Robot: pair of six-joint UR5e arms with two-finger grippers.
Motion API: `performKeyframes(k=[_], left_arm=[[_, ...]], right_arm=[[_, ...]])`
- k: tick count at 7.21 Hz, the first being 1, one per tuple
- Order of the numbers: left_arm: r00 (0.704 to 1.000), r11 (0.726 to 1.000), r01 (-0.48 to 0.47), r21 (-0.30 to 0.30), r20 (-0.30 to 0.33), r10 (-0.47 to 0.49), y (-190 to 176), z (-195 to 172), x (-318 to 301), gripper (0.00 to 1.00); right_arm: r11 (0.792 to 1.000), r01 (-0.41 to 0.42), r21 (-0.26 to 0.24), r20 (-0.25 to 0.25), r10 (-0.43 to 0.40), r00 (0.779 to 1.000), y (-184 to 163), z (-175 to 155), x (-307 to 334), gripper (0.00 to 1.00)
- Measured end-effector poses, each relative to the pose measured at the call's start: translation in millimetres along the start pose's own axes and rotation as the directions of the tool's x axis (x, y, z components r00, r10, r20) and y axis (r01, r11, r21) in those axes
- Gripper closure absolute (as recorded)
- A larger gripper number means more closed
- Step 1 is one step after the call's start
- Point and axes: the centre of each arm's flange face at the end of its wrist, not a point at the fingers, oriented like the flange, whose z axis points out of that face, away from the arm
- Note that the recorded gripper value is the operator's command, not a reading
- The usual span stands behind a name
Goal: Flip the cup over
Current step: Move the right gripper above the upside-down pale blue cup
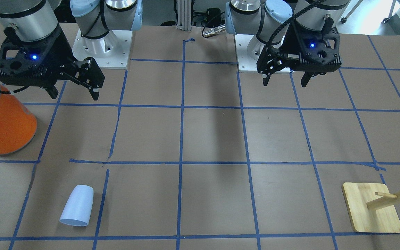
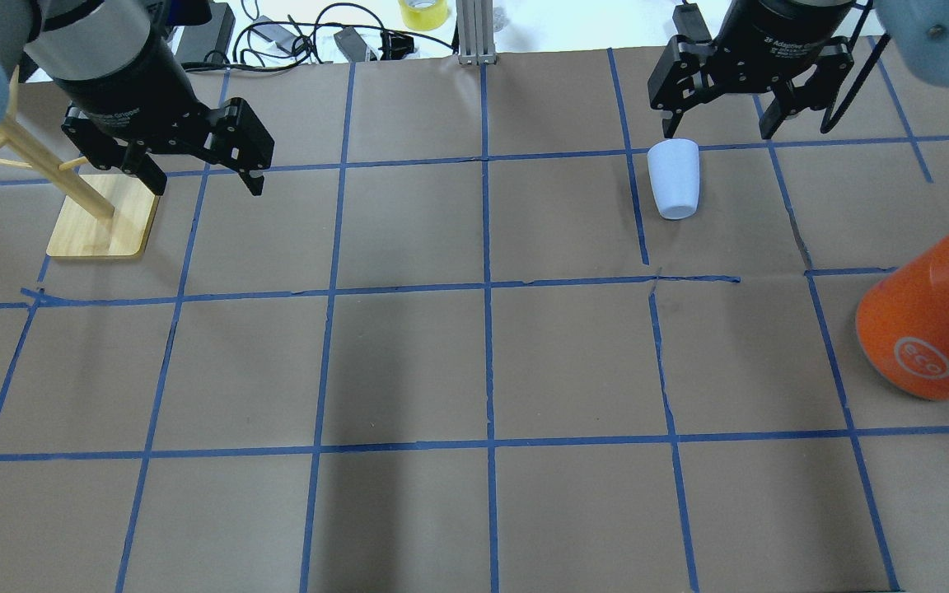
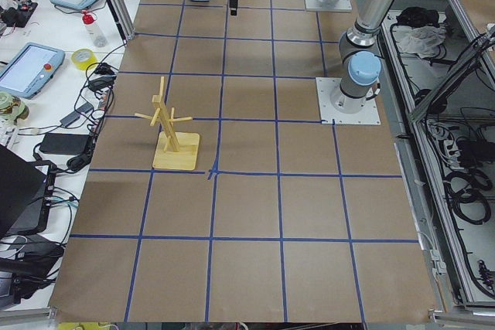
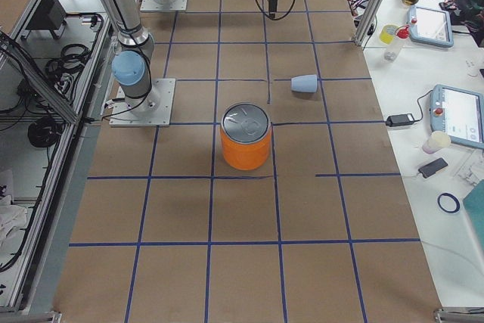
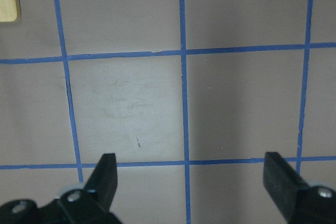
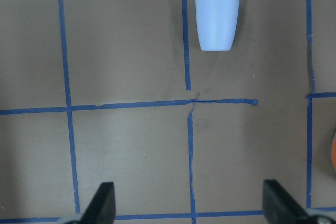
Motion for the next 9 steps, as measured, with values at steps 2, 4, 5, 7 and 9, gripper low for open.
performKeyframes(k=[2, 4, 5, 7, 9], left_arm=[[1.000, 1.000, 0.001, 0.002, -0.004, -0.001, 0, 0, 0, 0.00], [1.000, 1.000, 0.001, 0.001, -0.003, -0.001, 0, 0, 0, 0.00], [1.000, 1.000, 0.002, 0.001, -0.002, -0.002, 0, 0, 0, 0.00], [1.000, 1.000, 0.001, 0.000, -0.002, -0.001, 0, 0, 1, 0.00], [1.000, 1.000, 0.001, -0.001, -0.003, -0.001, 1, 1, 1, 0.00]], right_arm=[[1.000, -0.001, 0.001, -0.011, 0.001, 1.000, 0, 0, 1, 0.00], [1.000, 0.000, 0.001, -0.012, 0.000, 1.000, -1, 0, 1, 0.00], [1.000, -0.001, 0.003, -0.010, 0.001, 1.000, -5, 2, 3, 0.00], [1.000, -0.006, -0.008, -0.002, 0.006, 1.000, -37, 21, 14, 0.00], [1.000, -0.019, -0.015, -0.003, 0.019, 1.000, -82, 74, 30, 0.00]])
